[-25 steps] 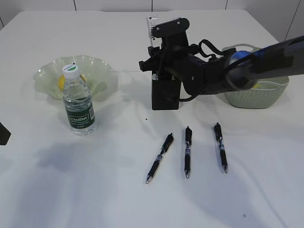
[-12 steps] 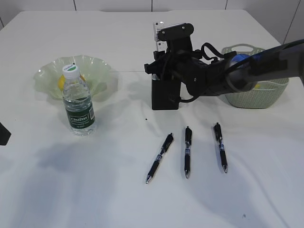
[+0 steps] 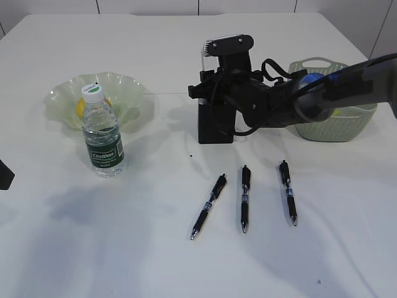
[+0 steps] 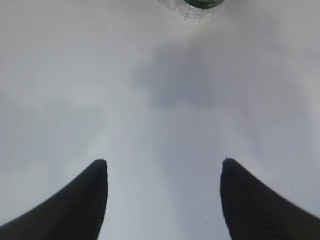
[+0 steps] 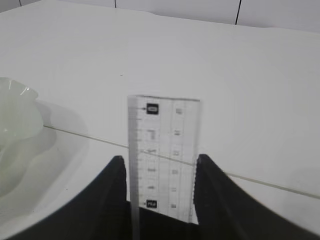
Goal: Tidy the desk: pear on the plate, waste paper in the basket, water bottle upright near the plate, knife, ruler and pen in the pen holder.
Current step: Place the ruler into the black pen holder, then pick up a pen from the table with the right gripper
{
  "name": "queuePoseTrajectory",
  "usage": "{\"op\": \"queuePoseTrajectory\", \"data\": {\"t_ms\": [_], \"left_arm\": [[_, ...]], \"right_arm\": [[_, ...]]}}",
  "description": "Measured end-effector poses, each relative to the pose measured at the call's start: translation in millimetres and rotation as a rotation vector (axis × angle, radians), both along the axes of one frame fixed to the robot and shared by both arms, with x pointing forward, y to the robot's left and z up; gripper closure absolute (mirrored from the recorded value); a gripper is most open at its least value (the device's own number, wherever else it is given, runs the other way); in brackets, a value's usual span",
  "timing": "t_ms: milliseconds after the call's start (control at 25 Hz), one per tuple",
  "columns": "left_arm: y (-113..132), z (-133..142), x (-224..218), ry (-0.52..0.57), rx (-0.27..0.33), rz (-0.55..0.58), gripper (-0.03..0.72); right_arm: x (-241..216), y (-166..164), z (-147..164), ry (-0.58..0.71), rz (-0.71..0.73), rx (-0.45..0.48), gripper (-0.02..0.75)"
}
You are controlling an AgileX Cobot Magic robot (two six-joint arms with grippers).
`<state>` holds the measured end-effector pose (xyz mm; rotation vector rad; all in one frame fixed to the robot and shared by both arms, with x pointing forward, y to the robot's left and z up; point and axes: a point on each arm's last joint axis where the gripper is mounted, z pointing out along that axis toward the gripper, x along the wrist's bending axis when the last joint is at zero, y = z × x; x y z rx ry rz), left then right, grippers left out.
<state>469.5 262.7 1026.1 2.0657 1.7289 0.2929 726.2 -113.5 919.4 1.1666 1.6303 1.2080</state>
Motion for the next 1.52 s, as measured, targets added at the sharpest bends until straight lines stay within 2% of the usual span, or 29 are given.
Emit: {"op": "queuePoseTrajectory", "data": {"t_ms": [520, 680, 840, 960, 1280, 1520], "left_arm": [[0, 0, 0, 0.000, 0.000, 0.000, 0.188], [0, 0, 0, 0.000, -0.001, 0.001, 0.188], [-1, 0, 0, 0.001, -0.012, 0.005, 0.188], [-1, 0, 0, 0.002, -0.020, 0.008, 0.188], [-2, 0, 0, 0.003, -0.024, 0.010, 0.188], [-2, 0, 0, 0.005, -0.026, 0.010, 0.172]], "right_arm": [[-2, 0, 5, 0.026, 0.009, 0.000, 0.400], [-6, 1, 30, 0.035, 0.025, 0.009, 0.389], [-11, 0, 58, 0.036, 0.040, 0.018, 0.276], [-18, -1, 78, 0.050, 0.057, 0.022, 0.234], [-55, -7, 147, 0.183, 0.145, 0.006, 0.223], [-89, -12, 175, 0.355, 0.220, -0.039, 0.223]]}}
